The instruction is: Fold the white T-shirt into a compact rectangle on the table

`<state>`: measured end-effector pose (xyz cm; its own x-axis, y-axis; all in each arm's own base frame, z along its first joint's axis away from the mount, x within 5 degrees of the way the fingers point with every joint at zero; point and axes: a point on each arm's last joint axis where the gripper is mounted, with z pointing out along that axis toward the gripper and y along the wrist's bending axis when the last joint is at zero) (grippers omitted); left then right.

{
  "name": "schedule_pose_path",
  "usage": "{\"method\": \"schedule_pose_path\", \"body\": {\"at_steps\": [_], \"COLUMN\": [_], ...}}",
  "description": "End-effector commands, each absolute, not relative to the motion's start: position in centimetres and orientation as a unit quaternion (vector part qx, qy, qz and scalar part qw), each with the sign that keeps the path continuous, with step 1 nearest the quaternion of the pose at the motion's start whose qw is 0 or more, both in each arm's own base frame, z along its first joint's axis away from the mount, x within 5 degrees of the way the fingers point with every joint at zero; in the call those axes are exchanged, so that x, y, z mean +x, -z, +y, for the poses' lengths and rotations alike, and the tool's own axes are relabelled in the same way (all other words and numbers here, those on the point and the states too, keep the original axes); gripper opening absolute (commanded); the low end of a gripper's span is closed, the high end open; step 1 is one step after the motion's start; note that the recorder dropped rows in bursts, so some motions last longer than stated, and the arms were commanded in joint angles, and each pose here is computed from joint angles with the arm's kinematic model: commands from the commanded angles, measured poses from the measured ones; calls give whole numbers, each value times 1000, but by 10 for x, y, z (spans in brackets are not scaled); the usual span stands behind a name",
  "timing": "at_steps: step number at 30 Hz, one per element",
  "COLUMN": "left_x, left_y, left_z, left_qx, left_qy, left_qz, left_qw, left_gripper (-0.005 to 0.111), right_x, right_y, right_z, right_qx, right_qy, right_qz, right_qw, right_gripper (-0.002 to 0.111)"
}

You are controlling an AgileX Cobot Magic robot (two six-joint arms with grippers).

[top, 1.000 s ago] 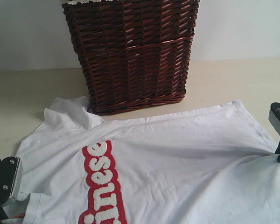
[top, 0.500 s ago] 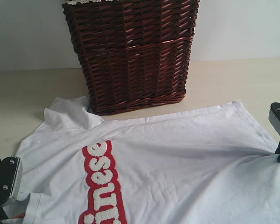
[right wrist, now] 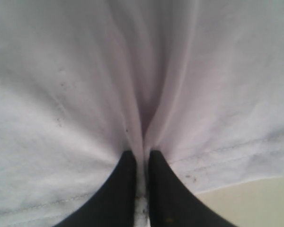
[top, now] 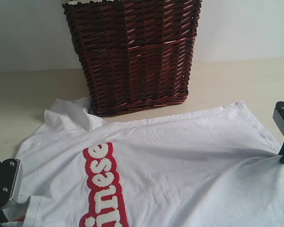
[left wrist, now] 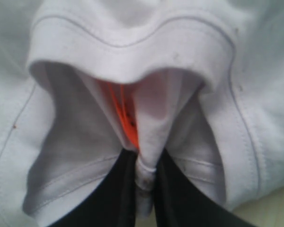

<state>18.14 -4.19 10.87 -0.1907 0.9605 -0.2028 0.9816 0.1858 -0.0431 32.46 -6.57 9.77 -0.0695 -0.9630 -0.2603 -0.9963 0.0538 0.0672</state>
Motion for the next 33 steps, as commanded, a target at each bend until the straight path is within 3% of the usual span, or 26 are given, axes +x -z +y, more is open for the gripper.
{"method": "schedule_pose_path", "body": {"at_steps": [1, 8, 12, 19, 22, 26, 33], "left_x": [166, 167, 181, 211, 218, 218, 200], "left_y": [-93, -94, -107, -185, -216, -259, -345], "left_z": [-38, -38, -36, -29, -19, 0, 2], "left_qx": [654, 650, 614, 527, 497, 505, 503], "left_qy": [102, 95, 38, -70, -122, -228, -319], "left_qz": [750, 754, 786, 831, 846, 825, 758], "left_qw": [9, 15, 67, 164, 149, 112, 264], "left_gripper": [0, 0, 0, 0, 0, 0, 0], "right_x": [312, 315, 318, 311, 296, 260, 220], "right_y": [-63, -63, -79, -183, -234, -283, -339], "right_z": [-64, -65, -66, -66, -62, -49, -33], "right_qx": [-668, -667, -668, -649, -646, -606, -622], "right_qy": [-140, -123, -100, 12, 76, 70, 150], "right_qz": [730, 733, 735, 751, 742, 769, 718], "right_qw": [35, 41, 54, 120, 163, 191, 275], "right_gripper": [0, 0, 0, 0, 0, 0, 0]}}
